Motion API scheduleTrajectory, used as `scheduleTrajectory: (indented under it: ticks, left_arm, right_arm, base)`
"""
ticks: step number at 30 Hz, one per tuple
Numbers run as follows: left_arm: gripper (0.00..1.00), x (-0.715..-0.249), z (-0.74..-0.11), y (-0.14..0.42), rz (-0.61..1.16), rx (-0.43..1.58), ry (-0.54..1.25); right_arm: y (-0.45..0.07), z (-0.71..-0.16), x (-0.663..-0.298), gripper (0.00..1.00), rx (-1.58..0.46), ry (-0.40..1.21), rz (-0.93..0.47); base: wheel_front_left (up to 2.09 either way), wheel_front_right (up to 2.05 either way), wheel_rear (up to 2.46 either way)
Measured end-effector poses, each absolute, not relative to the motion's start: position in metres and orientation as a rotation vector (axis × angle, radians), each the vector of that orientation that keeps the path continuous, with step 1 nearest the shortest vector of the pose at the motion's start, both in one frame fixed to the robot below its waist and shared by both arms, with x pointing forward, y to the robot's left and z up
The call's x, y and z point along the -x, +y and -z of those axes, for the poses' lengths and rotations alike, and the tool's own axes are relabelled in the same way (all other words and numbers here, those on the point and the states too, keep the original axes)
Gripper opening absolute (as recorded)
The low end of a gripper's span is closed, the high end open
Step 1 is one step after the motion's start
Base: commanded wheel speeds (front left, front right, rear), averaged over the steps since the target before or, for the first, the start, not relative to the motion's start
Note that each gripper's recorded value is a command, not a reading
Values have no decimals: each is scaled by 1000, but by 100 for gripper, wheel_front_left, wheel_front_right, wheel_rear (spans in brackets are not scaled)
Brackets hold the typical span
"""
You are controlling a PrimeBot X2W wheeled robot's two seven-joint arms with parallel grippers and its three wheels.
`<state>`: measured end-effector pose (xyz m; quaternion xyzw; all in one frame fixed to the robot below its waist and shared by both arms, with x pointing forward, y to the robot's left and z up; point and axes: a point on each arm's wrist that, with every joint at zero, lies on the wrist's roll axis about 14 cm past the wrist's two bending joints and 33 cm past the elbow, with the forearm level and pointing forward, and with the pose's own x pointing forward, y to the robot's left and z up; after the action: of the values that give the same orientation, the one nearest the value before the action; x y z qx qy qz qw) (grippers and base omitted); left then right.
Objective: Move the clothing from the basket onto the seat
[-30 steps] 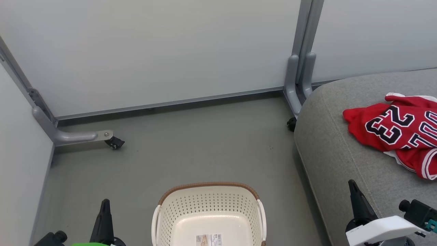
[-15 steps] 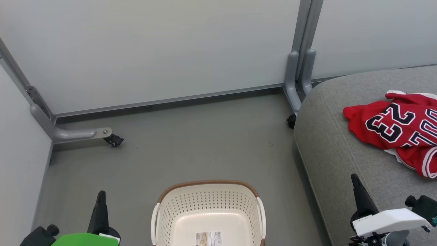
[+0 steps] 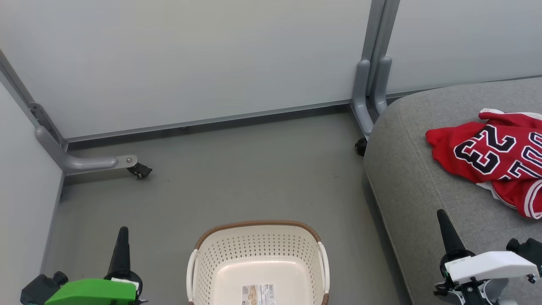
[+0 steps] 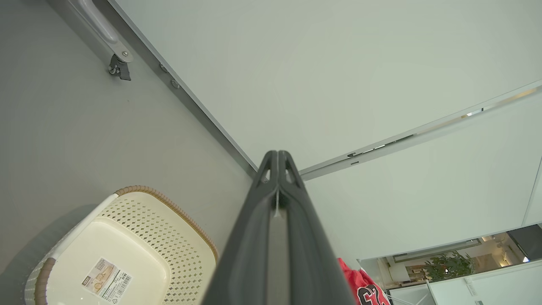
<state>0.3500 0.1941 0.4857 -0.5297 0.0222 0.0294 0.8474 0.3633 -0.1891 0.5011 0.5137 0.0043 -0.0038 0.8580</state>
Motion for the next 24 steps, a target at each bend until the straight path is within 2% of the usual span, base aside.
scheduleTrajectory:
  ticks: [24]
  left_arm:
    - [0,-368,-494,197,-44,1331,34]
  right_arm:
    - [-194,-503,-375,0,-1312,11,12]
  base:
    - [0,0,0]
